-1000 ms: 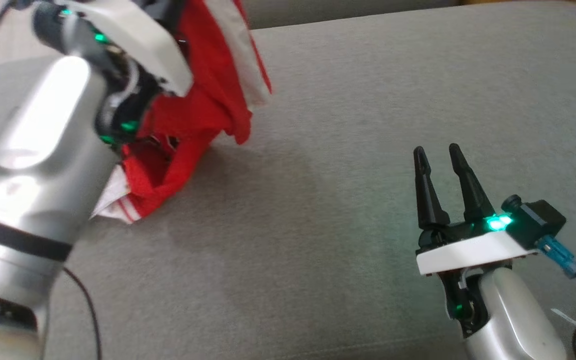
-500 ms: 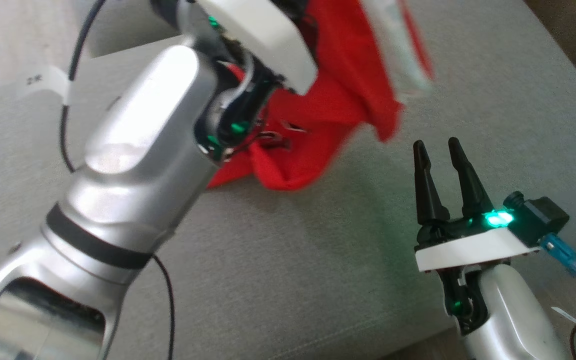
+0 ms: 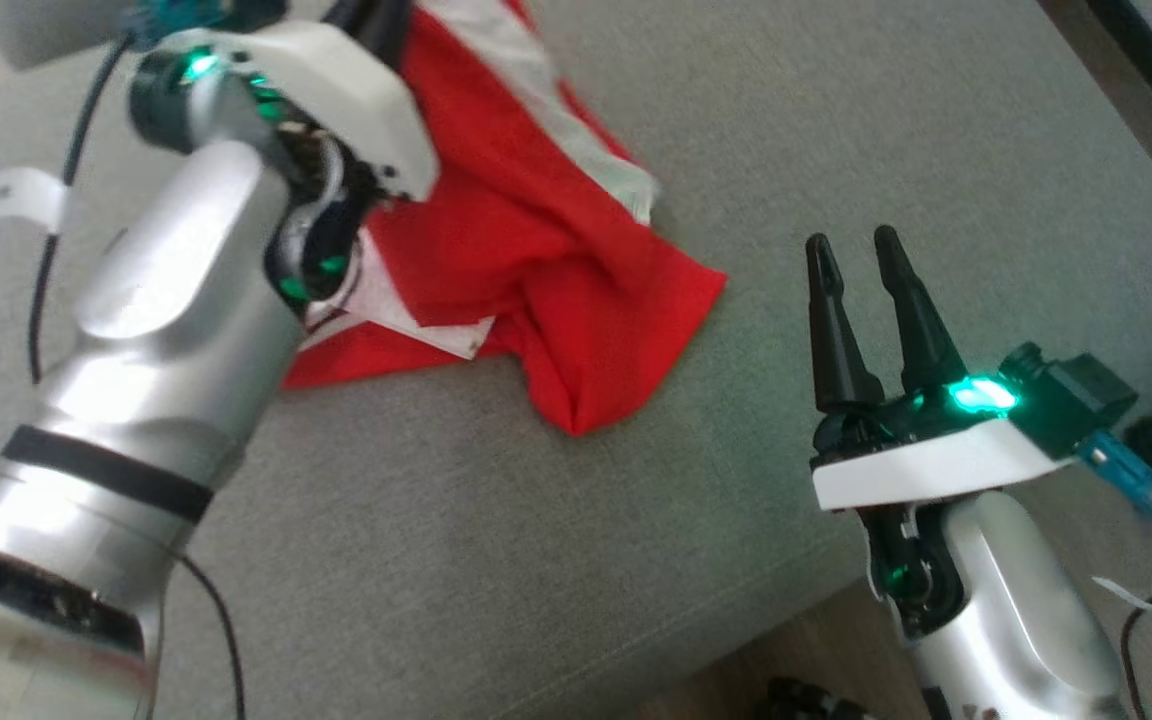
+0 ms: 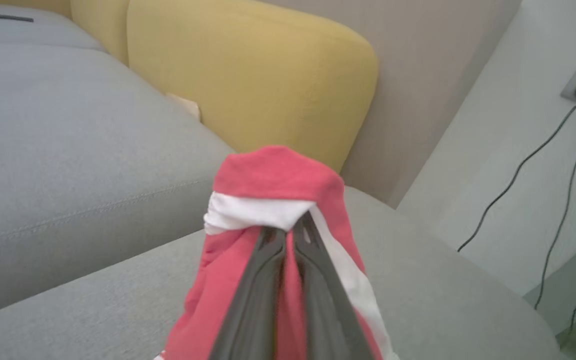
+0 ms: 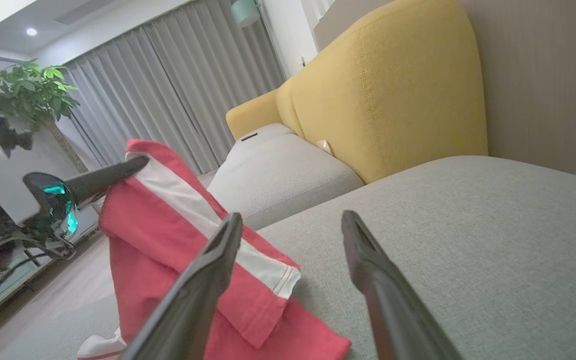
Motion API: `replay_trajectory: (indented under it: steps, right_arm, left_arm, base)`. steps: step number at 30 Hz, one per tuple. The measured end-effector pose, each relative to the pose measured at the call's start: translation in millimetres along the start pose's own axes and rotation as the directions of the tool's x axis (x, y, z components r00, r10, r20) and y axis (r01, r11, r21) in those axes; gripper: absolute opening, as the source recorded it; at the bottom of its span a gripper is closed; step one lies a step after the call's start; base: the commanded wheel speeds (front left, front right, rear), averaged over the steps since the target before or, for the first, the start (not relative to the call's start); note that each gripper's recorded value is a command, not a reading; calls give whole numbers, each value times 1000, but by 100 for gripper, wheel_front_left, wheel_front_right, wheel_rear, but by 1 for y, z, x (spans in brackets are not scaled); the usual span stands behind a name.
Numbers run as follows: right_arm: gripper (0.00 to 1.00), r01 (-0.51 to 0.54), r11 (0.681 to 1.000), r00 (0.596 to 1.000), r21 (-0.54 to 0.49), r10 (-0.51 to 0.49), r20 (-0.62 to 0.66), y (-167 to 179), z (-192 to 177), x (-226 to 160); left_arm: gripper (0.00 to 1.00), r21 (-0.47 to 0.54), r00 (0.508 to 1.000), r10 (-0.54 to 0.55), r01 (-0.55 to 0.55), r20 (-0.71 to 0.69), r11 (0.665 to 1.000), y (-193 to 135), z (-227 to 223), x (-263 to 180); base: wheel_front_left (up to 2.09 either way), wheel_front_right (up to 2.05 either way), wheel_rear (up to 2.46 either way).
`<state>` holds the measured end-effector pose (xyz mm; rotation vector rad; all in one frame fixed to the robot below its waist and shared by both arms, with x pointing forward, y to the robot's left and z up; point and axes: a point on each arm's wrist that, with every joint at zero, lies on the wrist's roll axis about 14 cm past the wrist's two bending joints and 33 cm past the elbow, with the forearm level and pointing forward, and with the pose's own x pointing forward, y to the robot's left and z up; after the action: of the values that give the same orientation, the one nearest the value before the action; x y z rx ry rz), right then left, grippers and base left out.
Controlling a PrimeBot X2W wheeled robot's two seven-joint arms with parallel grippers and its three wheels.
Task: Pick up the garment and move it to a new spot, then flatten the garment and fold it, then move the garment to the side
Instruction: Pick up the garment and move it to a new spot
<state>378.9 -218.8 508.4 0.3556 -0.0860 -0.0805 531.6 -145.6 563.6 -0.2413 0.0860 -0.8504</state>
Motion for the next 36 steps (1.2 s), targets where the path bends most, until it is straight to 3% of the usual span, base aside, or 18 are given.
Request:
replay_trajectory:
  steps: [1,2,6,19,25,30,36]
  right_arm:
    - [100,4,1000,1000,0,-4,-3,-1,-1,1]
    - [100,7,1000,1000,-1,-7,-7,-3,-2,2]
    - [100,11,1000,1000,-3,-11,-29,-4,-10,7]
    - [100,-85,996,996,-14,85,-35,24,-21,31]
    - [100,-170,985,985,-20,170,-18,53,-19,41]
    - [100,-215,977,977,-18,214,-12,71,-18,33]
    - [100,-244,970,970,-16,244,-2,81,-13,19]
  left_arm:
    - [34,-2,1000,15,-15,-12,1000,9,-9,2]
    - [100,-5,999,29,-29,-15,1000,16,-15,4]
    - [100,42,997,72,-70,-31,997,43,-30,10]
    - [100,91,986,133,-142,98,986,89,21,-38]
    - [100,107,971,193,-209,140,972,101,33,-91]
    - [100,107,909,328,-364,259,925,116,58,-165]
    - [100,-2,852,467,-481,238,877,102,16,-239]
  base:
    - [0,0,0]
    - [0,0,0]
    - [0,0,0]
    - [0,0,0]
    - [0,0,0]
    - [0,0,0]
    - [0,0,0]
